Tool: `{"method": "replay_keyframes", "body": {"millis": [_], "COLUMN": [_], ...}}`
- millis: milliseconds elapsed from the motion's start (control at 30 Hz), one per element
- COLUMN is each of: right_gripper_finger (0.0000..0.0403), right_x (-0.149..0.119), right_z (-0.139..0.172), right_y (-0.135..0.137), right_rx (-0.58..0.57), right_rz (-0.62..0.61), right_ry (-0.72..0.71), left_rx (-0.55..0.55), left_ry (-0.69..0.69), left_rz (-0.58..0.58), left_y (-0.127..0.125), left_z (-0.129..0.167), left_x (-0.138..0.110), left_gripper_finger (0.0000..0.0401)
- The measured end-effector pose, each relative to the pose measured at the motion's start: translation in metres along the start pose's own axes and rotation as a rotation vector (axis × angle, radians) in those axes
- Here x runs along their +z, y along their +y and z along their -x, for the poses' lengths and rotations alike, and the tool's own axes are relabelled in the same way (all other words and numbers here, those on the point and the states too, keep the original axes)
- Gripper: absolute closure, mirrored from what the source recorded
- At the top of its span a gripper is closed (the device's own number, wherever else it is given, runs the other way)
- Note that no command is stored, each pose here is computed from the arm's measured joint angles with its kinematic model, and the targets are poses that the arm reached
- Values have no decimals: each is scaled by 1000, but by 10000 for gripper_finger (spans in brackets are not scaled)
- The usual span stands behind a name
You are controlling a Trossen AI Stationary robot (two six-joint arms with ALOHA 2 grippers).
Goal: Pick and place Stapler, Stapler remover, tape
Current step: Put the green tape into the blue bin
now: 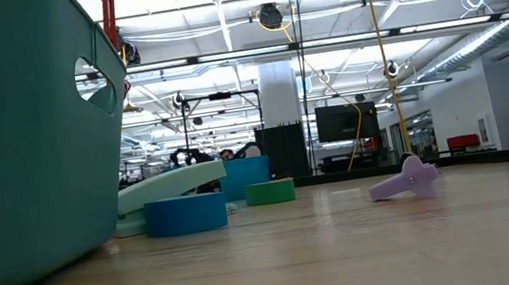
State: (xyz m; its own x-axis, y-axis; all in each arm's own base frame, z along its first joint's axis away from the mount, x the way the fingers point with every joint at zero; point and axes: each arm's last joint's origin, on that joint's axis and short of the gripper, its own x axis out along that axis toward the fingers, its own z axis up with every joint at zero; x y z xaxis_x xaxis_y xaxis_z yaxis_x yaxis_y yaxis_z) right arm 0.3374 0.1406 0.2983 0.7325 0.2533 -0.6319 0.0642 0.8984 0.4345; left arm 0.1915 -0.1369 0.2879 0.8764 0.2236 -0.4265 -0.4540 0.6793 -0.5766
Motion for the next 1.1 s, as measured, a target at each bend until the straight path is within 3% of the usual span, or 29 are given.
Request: {"method": "replay_keyframes", "body": {"millis": [167, 400, 667, 1100], "right_gripper_finger": [307, 307, 307, 307], "right_x": [3, 7, 19, 56], "right_z": [0, 0, 0, 6], "right_y": [-4, -10, -27, -83], "right_rx": [-8, -19, -59, -146], "right_rz": [-7, -29, -112, -313], "right_ry": [-7, -15, -45, -174], "left_rx": [-94, -107, -114, -118], "left_ry": [-104, -214, -205, -96], "left_rz": [-74, -132, -115, -272], "left_y": [-4, -5, 0, 20], "left_z": [0, -9, -15, -30], "left_x": [38, 61, 72, 92], "left_gripper_finger": [256, 256, 256, 256]}}
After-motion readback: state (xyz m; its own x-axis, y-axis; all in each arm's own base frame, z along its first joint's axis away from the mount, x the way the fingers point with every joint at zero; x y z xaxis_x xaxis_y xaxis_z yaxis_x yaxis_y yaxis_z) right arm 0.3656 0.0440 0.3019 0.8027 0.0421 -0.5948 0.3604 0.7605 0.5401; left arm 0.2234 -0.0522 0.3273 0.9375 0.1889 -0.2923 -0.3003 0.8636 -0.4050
